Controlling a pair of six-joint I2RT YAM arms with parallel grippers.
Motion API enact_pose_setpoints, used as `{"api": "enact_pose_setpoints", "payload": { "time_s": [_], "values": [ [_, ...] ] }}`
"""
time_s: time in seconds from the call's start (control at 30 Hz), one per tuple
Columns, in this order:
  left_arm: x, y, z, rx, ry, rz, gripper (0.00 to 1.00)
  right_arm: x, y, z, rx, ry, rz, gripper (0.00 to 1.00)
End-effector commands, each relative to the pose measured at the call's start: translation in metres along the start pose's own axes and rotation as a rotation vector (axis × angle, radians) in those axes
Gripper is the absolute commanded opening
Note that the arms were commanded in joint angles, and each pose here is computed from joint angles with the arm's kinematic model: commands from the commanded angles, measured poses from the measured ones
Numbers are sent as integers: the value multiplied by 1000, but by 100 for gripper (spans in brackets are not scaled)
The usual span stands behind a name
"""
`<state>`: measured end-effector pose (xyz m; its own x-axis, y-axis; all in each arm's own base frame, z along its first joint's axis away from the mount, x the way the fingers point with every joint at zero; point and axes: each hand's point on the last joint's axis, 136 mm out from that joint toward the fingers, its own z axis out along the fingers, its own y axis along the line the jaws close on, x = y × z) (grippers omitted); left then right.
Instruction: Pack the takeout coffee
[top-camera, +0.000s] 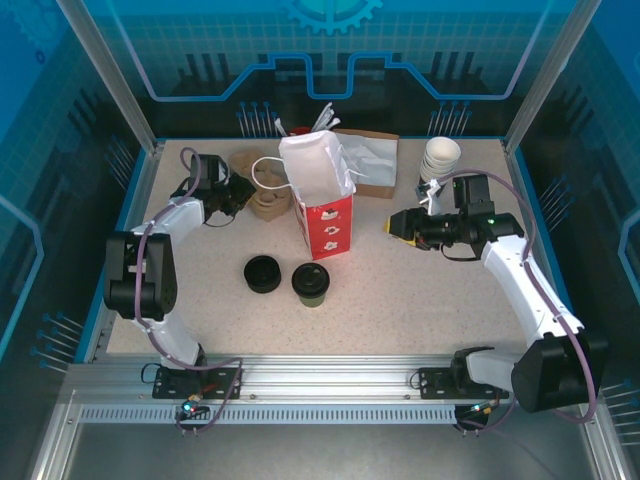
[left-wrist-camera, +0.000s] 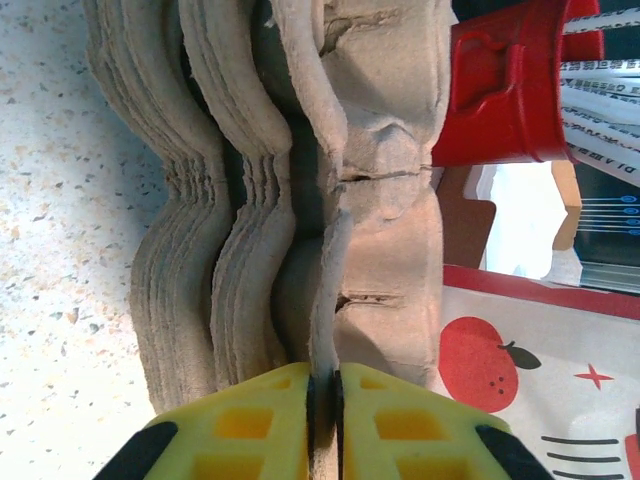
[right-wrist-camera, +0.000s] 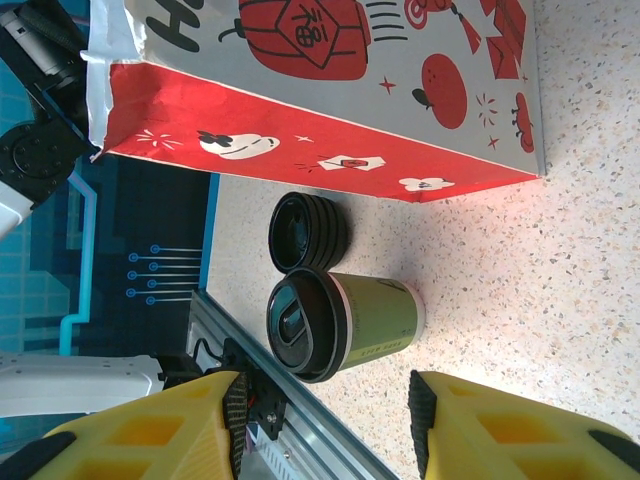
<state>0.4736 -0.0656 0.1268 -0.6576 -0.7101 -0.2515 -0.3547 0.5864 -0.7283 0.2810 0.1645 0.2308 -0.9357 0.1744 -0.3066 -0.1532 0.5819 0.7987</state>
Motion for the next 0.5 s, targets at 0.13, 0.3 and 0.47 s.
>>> {"api": "enact_pose_setpoints", "payload": {
  "time_s": [0.13,0.3,0.47],
  "values": [
    [-16,-34,-17,105,-38,36,9,-7,6,-5,-28,-5,-9,49],
    [-21,-49,-30,132,-57,63,5,-11,10,-7,-30,-14,-16,49],
    [-24,-62,-42,147,-67,91,4,-13,12,-9,-33,-20,-22,49]
  ]
}}
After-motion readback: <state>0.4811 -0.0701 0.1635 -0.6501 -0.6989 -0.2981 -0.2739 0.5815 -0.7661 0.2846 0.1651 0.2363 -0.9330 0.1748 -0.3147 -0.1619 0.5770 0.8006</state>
